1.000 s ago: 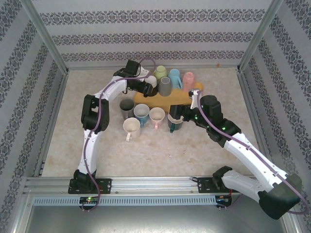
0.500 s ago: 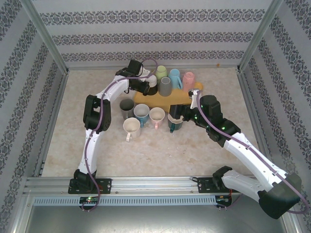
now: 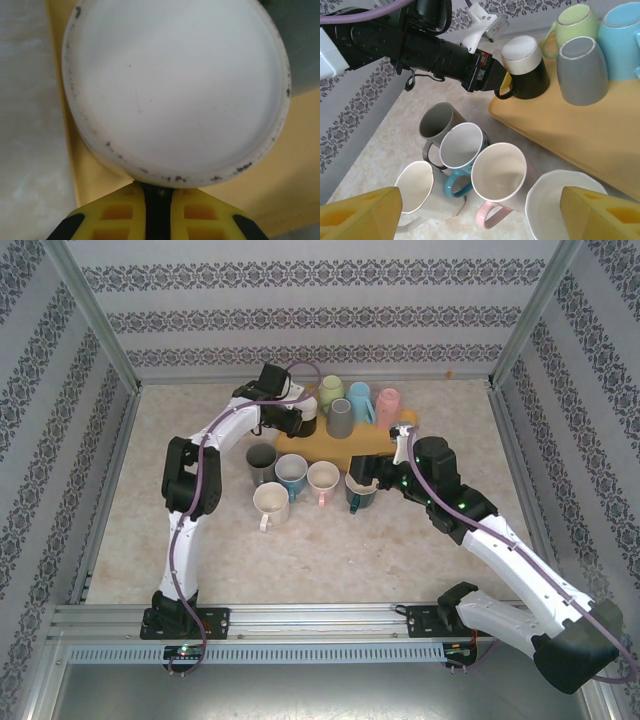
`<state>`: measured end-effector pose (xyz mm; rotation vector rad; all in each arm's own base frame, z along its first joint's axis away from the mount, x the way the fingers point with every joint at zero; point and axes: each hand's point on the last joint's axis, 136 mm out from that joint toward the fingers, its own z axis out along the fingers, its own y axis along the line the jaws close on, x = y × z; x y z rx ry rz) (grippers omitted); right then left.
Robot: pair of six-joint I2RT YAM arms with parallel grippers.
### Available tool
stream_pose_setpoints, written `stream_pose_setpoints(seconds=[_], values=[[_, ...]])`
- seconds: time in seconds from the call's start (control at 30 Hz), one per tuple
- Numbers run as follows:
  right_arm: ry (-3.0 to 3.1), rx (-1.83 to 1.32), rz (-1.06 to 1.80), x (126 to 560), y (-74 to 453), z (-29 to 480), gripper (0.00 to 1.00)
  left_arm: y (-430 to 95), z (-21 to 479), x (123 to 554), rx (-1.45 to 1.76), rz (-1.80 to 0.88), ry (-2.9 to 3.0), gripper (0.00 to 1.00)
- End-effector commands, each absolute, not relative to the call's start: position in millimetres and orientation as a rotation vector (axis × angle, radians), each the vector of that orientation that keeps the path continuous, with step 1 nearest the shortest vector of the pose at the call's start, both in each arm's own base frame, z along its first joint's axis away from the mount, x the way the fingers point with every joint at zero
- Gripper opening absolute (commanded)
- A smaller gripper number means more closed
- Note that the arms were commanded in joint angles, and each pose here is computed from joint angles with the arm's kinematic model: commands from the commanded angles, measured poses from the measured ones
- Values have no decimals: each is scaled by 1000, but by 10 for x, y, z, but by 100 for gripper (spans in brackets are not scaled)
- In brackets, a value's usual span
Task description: Turn the mug right side up
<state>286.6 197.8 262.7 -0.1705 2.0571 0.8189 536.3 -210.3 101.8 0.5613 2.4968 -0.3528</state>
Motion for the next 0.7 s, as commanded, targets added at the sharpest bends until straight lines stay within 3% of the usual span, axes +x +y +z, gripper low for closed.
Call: stream_pose_setpoints(seconds=[0.0,0.4,0.67], values=[[2034,-156,803,2843,1927,2673,83,-2158,1908,5541,514,-378,2247,0],[2003,-150,788,2786,1860,2808,82,-2082,2441,5442,376,-544,2086,0],[1941,-136,852,2756,1888,3014,82,-1908,3309,5212,140,-873,1794,0]])
